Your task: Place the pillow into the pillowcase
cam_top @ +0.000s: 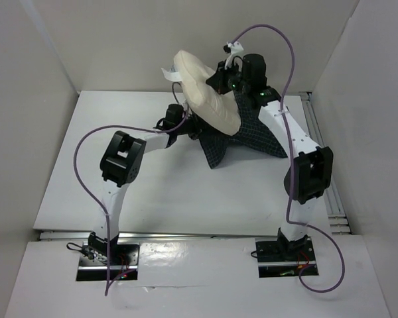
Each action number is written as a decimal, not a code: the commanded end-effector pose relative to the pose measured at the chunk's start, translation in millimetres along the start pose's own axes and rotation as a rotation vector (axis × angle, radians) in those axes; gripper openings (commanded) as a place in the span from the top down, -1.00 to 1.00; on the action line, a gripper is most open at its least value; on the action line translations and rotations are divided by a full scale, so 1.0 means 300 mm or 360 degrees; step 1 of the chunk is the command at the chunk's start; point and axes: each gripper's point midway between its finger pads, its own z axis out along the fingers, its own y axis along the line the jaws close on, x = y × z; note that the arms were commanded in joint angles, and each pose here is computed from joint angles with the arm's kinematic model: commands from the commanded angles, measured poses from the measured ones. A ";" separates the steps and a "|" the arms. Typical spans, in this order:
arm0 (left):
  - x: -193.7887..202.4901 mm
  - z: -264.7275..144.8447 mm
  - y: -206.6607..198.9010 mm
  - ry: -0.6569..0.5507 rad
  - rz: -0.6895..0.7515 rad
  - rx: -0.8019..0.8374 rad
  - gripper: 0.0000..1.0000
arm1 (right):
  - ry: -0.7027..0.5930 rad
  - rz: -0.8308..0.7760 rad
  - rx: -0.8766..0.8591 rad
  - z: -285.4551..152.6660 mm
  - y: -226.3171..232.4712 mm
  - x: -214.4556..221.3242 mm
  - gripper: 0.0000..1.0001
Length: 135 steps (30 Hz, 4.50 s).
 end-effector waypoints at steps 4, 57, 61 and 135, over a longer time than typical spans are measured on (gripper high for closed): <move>-0.203 -0.248 -0.321 -0.0357 0.0411 0.0111 1.00 | 0.0221 -0.0058 0.0135 0.028 0.048 0.280 1.00; -0.413 -0.418 -0.039 -0.0663 0.0130 -0.0553 0.52 | 0.0459 -0.0217 0.0356 0.230 0.099 0.447 -1.00; -0.385 -0.442 0.074 -0.0567 0.0055 -0.0739 -1.00 | 0.0504 -0.0123 0.0412 0.106 0.066 0.462 -1.00; -0.402 -0.347 -0.028 -0.0143 0.0702 -0.0892 -1.00 | 0.0775 0.0262 0.1008 -0.097 -0.293 0.686 -1.00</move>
